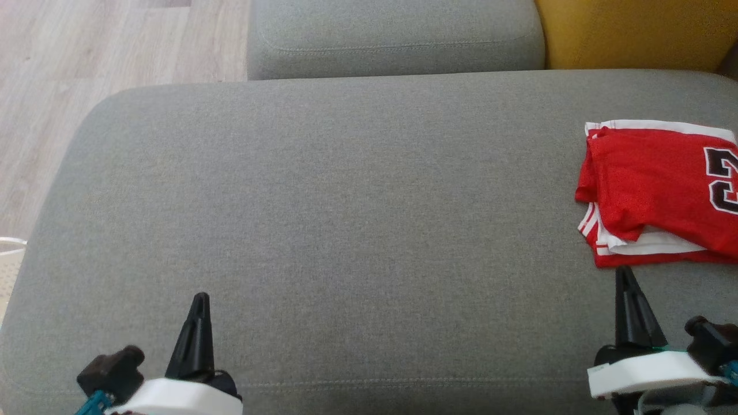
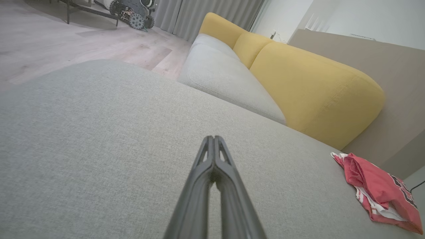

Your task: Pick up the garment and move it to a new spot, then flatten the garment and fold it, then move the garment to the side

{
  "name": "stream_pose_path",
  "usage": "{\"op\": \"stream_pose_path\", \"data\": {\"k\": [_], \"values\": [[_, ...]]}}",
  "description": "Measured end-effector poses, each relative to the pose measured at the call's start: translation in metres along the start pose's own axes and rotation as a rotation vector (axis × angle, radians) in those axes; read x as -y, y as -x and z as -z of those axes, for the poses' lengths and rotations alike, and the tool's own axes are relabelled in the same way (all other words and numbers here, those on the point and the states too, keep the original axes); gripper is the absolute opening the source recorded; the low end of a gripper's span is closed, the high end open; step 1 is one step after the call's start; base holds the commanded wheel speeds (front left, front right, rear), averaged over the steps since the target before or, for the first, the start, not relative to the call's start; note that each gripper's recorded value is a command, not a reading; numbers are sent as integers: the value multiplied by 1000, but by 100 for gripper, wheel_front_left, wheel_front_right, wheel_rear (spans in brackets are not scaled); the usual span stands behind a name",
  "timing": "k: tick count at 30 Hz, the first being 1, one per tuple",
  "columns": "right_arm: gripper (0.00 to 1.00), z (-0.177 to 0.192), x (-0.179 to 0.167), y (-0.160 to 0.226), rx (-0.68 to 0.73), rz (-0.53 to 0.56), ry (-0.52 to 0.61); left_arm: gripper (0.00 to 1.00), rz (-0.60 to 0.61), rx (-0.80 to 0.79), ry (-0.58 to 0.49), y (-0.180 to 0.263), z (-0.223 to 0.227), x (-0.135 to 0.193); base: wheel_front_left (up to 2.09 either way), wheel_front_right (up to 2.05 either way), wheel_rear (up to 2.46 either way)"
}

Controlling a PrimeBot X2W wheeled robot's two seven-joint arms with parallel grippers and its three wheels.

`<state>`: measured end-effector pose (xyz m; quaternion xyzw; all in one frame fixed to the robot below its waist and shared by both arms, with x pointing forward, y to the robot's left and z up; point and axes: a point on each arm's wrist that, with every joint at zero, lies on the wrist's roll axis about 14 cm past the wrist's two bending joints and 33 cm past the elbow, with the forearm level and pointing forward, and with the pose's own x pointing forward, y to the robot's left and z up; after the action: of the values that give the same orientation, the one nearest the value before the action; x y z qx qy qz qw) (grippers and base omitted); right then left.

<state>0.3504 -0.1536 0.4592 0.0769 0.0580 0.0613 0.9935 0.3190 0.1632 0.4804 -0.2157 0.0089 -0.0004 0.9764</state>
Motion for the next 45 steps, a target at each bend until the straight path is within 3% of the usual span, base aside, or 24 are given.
{"op": "stream_pose_path", "data": {"k": [45], "values": [[0,-7,26,-5,22,111,-575,0,-73,-68,453,-19,7,-16,0,0,0]]}}
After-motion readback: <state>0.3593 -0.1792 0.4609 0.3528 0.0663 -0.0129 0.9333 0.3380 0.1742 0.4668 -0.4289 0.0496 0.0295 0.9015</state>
